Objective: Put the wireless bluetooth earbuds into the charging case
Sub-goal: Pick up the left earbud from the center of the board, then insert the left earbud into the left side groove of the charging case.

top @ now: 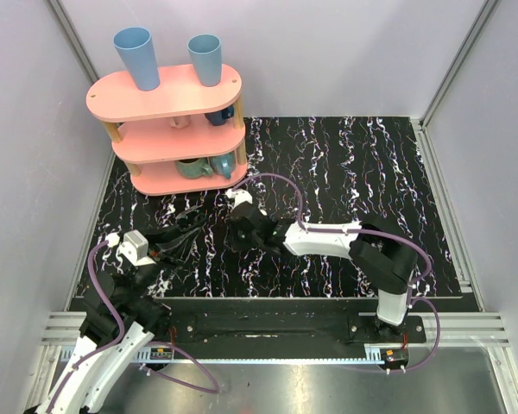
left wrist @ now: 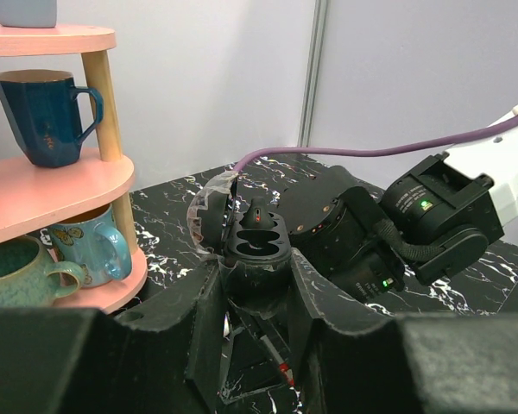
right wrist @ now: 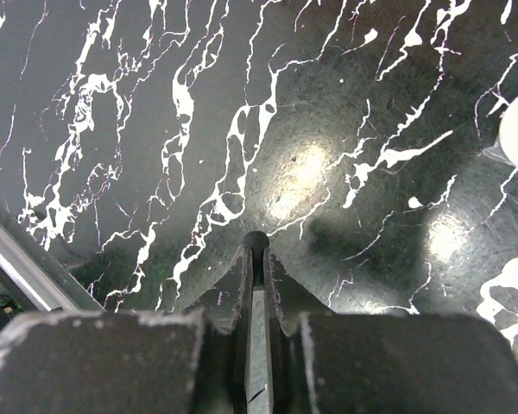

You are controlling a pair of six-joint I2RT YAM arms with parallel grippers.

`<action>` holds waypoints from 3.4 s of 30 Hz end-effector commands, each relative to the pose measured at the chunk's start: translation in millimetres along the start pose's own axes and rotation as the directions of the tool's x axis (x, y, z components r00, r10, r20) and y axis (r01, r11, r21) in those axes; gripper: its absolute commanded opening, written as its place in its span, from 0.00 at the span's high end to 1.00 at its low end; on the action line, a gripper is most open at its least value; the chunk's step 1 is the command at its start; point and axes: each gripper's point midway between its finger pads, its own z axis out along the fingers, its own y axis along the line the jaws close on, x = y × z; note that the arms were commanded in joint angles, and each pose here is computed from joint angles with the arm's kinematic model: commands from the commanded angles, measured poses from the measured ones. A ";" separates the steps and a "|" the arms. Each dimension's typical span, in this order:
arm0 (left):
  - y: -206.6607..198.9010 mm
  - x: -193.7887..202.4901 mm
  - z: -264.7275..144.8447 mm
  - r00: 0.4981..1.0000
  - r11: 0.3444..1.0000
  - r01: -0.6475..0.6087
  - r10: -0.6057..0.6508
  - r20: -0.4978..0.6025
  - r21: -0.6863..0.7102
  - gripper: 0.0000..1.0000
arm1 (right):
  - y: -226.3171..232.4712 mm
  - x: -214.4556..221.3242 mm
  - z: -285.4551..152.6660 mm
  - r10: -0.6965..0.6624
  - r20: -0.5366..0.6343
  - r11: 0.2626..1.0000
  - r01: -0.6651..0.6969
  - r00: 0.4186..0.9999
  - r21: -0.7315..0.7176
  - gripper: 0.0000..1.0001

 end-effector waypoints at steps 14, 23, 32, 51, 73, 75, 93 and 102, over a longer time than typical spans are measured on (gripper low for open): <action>-12.2 -51.2 -14.9 0.983 0.999 -0.032 0.024 0.180 0.040 1.00 | 0.2 -49.9 -61.1 -0.021 0.171 0.991 0.042 0.985 -0.124 1.00; -18.6 -43.8 -8.1 0.990 0.996 -0.030 0.018 0.137 0.084 1.00 | -7.7 -74.0 -116.3 -0.136 0.321 0.981 0.172 0.937 -0.086 1.00; -29.8 -40.1 -4.5 0.992 0.988 -0.020 0.001 0.125 0.152 1.00 | -18.2 -105.4 -193.6 -0.266 0.566 0.947 0.323 0.780 0.001 1.00; -63.8 -24.0 22.6 0.999 0.923 0.027 -0.043 0.033 0.383 1.00 | 67.9 -136.1 -317.1 -0.552 0.705 0.578 0.814 0.445 -0.061 1.00; -96.8 -2.7 21.5 0.996 0.795 0.064 -0.012 -0.090 0.603 1.00 | 114.4 -98.9 -342.5 -0.471 0.770 0.329 0.896 0.430 -0.299 1.00; -96.8 -0.5 23.0 0.994 0.793 0.077 -0.015 -0.106 0.604 1.00 | 116.7 -99.2 -339.3 -0.471 0.764 0.324 0.892 0.440 -0.314 1.00; -87.6 10.1 26.5 0.990 0.825 0.068 0.014 -0.140 0.562 1.00 | 144.2 -113.1 -318.6 -0.392 0.783 0.291 0.873 0.483 -0.392 1.00; -87.7 14.0 26.6 0.986 0.823 0.089 0.005 -0.164 0.561 1.00 | 137.7 -115.1 -290.2 -0.446 0.734 0.335 0.856 0.512 -0.393 1.00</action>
